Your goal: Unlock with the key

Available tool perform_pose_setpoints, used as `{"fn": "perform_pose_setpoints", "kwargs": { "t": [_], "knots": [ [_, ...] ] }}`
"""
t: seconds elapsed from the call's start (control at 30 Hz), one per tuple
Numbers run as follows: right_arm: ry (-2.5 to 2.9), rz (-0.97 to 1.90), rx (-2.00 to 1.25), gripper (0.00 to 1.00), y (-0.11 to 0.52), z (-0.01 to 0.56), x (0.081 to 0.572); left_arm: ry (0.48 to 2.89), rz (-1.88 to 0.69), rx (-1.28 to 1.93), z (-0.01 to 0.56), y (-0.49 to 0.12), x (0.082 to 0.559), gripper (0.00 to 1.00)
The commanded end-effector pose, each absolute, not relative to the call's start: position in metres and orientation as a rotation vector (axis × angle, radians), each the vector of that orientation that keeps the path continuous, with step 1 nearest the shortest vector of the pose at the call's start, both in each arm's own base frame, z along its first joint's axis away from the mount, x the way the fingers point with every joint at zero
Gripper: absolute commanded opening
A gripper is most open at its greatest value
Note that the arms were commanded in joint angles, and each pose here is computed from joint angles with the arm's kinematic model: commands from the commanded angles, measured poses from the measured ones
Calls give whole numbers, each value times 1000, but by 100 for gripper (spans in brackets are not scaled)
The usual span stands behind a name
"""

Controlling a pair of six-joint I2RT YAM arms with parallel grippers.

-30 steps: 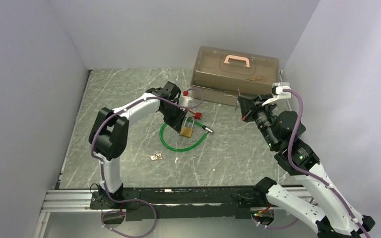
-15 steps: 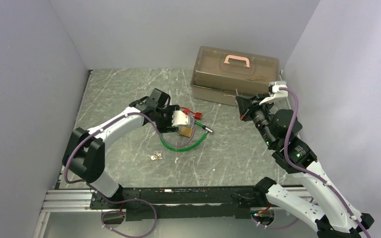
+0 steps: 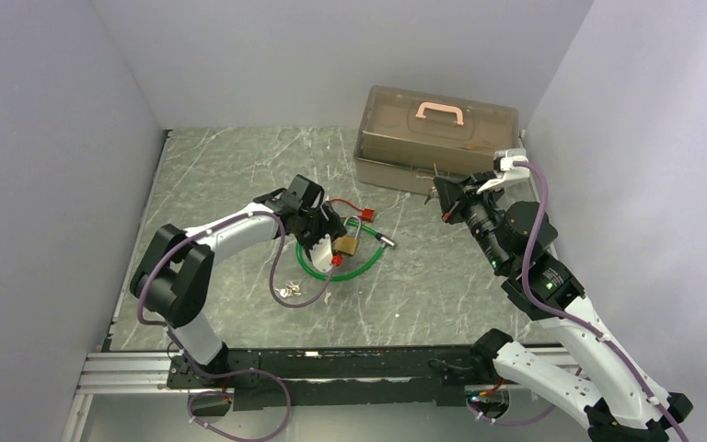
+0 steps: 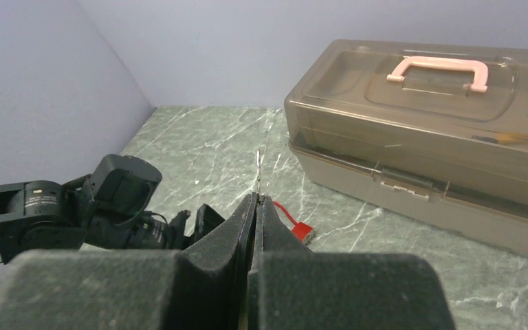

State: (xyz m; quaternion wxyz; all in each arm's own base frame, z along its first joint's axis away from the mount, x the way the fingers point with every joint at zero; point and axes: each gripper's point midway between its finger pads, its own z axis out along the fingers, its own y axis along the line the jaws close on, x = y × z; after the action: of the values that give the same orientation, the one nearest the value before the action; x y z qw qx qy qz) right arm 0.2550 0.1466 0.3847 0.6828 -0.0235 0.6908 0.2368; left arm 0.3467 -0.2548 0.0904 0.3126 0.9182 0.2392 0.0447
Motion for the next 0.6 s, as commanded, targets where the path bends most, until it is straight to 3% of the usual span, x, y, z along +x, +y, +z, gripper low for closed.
{"fn": "perform_pose_setpoints", "kwargs": {
  "t": [0.0, 0.27, 0.57],
  "knots": [
    [1465, 546, -60, 0, 145, 408, 253, 234, 126, 2484, 92, -284, 343, 72],
    [1453, 550, -70, 0, 146, 411, 252, 30, 67, 2624, 69, -294, 336, 71],
    [1444, 522, -69, 0, 140, 416, 250, -27, -25, 2846, 50, -291, 337, 66]
  ]
}}
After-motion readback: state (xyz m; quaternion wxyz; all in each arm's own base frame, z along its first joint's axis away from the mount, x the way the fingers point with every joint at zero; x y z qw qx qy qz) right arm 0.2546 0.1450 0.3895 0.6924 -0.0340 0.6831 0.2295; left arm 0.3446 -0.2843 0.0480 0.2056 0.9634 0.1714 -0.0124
